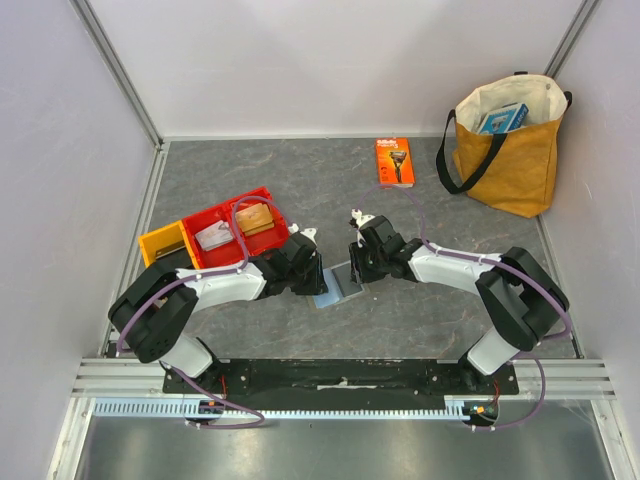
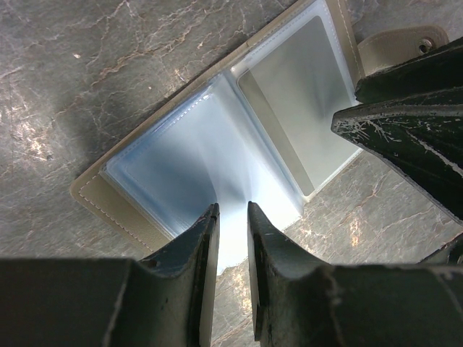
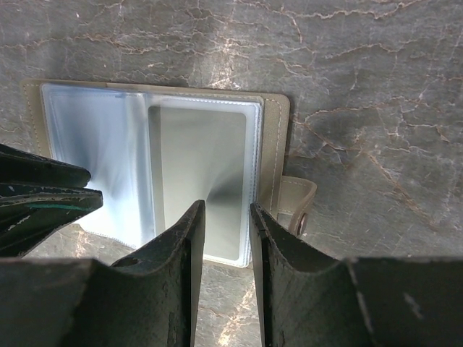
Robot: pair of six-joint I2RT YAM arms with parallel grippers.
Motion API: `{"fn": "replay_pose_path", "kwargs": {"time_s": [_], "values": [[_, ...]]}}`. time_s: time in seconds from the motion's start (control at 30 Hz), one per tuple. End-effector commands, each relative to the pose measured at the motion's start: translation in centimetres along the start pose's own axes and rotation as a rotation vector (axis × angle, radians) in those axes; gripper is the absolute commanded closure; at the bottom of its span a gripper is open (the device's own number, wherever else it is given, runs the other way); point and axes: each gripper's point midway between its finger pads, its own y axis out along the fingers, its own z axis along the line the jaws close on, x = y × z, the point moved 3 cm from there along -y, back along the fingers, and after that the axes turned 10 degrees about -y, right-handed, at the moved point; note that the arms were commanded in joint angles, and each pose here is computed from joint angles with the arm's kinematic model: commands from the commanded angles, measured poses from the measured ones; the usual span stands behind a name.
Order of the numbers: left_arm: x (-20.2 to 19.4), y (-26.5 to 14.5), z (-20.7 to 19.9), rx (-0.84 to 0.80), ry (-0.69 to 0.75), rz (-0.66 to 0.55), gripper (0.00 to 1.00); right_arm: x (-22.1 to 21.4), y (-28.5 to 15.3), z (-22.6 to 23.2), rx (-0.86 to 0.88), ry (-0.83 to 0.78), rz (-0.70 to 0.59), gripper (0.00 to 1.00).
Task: Take the credit cards out of the card holder
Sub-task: Remove the credit card from the card holder.
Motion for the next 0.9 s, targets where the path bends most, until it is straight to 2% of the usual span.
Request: {"fn": "replay_pose_path", "kwargs": {"time_s": [0.0, 0.27, 0.5, 0.87], "values": [[-0.5, 0.2, 0.8, 0.046, 0.047, 0.025, 0.71, 1.3, 0.3, 0.3, 0.009, -0.025, -0.033, 0.62], [-0.6, 0.2, 0.9, 0.047, 0.045, 0.026, 0.71, 1.1, 0.4, 0.6, 0.033, -0.025, -0.025, 0.60], [-0.6, 0.3, 0.8, 0.047, 0.046, 0.030, 0.71, 2.9, -1.3, 1.6, 0.074, -0.029, -0.081, 0.70], [-0.5, 0.3, 0.7, 0.044, 0.046, 0.027, 0.71, 5.0, -3.7, 3.8, 0.166, -0.032, -0.145, 0.72]]}}
